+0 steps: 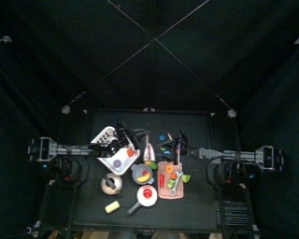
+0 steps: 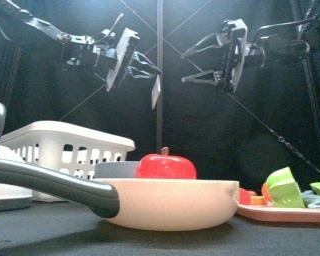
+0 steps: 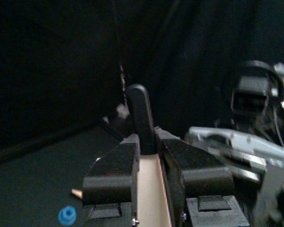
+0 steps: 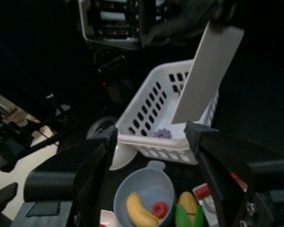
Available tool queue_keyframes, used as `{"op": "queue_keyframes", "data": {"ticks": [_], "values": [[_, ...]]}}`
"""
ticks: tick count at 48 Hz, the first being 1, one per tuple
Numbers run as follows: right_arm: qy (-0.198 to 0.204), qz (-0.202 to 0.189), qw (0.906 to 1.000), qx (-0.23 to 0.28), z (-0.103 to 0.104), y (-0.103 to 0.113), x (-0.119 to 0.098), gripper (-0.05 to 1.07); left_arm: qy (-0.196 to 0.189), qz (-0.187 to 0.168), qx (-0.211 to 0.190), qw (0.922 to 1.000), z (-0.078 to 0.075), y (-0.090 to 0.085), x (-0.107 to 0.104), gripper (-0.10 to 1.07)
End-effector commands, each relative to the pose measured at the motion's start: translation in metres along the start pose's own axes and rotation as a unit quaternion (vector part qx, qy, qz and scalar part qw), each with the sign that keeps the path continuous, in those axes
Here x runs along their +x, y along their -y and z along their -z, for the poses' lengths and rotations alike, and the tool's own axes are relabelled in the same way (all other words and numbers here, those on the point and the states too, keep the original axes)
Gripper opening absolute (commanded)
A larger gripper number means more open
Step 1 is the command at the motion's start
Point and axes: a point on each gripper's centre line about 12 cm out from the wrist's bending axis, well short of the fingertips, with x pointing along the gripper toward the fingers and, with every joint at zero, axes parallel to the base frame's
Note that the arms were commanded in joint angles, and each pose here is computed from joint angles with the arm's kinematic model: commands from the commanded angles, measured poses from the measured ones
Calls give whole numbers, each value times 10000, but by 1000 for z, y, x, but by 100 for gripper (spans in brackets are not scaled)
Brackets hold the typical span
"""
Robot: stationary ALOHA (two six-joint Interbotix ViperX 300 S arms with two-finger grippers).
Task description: Grab cleaver with other hand
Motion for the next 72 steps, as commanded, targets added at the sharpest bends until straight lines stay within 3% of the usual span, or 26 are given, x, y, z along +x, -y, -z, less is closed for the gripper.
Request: {"op": "queue_keyframes", "data": {"ticks": [1, 12, 19, 29, 38, 56, 65, 72], "values": [[-72, 144, 9999, -46, -15, -6, -6, 94, 543, 95, -120, 9984, -8, 15, 2, 47], [-234, 463, 9986, -127, -30, -9, -35, 94, 1118, -44, -395, 9929, -8, 29, -16, 46], [-249, 696, 9972, -88, -45, -12, -61, 94, 1069, -34, -480, 9931, -3, 36, -21, 46], [-859, 1322, 9873, 214, -47, -7, -91, 94, 1124, 1, -591, 9919, 1, 47, -18, 46], [-921, 1315, 9869, 141, -42, -7, -87, 94, 1358, -68, -634, 9887, 4, 52, -12, 46], [-1115, 1410, 9825, -486, -37, -3, -66, 94, 1406, -185, -1077, 9840, 16, 47, -10, 46], [-1058, 1272, 9820, -907, -38, -9, -59, 94, 1393, -172, -1261, 9820, 20, 45, -8, 46], [-1069, 1209, 9824, -944, -37, -11, -52, 94, 1384, -168, -1303, 9816, 22, 45, -7, 46]]}}
